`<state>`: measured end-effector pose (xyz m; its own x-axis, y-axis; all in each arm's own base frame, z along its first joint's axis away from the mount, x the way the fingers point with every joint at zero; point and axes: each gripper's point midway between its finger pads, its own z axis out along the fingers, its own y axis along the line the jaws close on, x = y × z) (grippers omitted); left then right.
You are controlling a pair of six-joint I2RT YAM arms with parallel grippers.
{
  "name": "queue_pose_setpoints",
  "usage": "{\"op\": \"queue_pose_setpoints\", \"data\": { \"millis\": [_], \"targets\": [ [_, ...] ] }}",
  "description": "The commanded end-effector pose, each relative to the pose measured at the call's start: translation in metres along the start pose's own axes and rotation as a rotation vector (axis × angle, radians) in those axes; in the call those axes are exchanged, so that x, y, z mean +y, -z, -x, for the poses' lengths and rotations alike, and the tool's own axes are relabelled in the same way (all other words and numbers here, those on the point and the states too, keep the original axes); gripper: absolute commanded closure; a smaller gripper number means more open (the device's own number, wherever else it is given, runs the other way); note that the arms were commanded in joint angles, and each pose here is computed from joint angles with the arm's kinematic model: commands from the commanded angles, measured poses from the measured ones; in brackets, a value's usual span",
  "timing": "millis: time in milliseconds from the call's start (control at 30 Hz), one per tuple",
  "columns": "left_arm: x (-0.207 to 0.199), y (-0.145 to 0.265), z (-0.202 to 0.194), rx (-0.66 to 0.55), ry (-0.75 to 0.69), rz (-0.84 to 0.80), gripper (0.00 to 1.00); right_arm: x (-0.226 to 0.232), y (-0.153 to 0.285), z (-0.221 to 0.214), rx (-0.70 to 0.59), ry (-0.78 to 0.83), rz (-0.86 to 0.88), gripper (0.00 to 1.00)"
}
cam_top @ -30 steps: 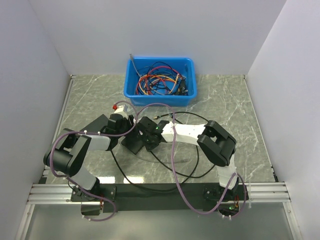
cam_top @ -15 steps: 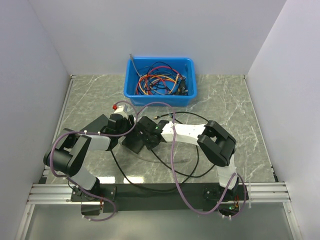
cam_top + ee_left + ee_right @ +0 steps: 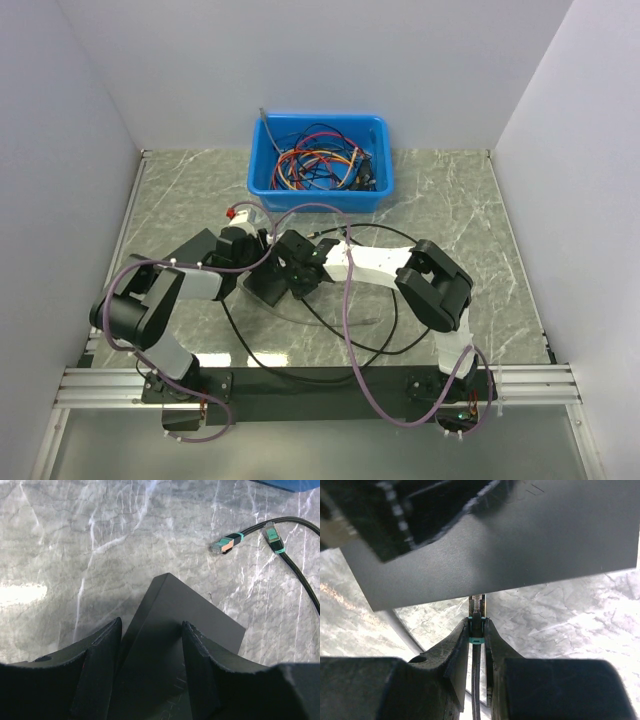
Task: Insert the plug into the switch port
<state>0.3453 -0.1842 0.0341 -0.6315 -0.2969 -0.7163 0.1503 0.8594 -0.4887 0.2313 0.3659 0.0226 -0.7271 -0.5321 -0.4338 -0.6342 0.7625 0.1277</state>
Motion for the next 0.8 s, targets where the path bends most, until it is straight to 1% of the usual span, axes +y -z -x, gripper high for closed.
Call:
{"op": "queue_pose_setpoints", "data": {
  "millis": [0,133,300,467,633,767],
  "targets": [
    [-0.014,-0.003,-0.013,0.059,-0.015,-0.067,0.44,0.025,0.027,0.058,-0.211,0.042,0.112,1.00],
    [-0.014,-0.004,-0.015,0.067,-0.009,-0.070,0.44,0.023,0.023,0.059,-0.218,0.036,0.100,1.00],
    [-0.014,-0.002,-0.015,0.059,-0.001,-0.067,0.44,0.016,0.016,0.070,-0.232,-0.012,0.060,1.00],
    [-0.014,-0.002,-0.023,0.076,0.013,-0.078,0.44,0.014,0.017,0.086,-0.282,-0.068,0.065,1.00],
    [-0.014,-0.002,-0.036,0.104,0.035,-0.100,0.45,0.012,0.019,0.101,-0.364,-0.071,0.060,1.00],
    [-0.012,-0.004,-0.041,0.114,0.041,-0.100,0.45,0.012,0.009,0.102,-0.380,-0.073,0.070,1.00]
  ]
}}
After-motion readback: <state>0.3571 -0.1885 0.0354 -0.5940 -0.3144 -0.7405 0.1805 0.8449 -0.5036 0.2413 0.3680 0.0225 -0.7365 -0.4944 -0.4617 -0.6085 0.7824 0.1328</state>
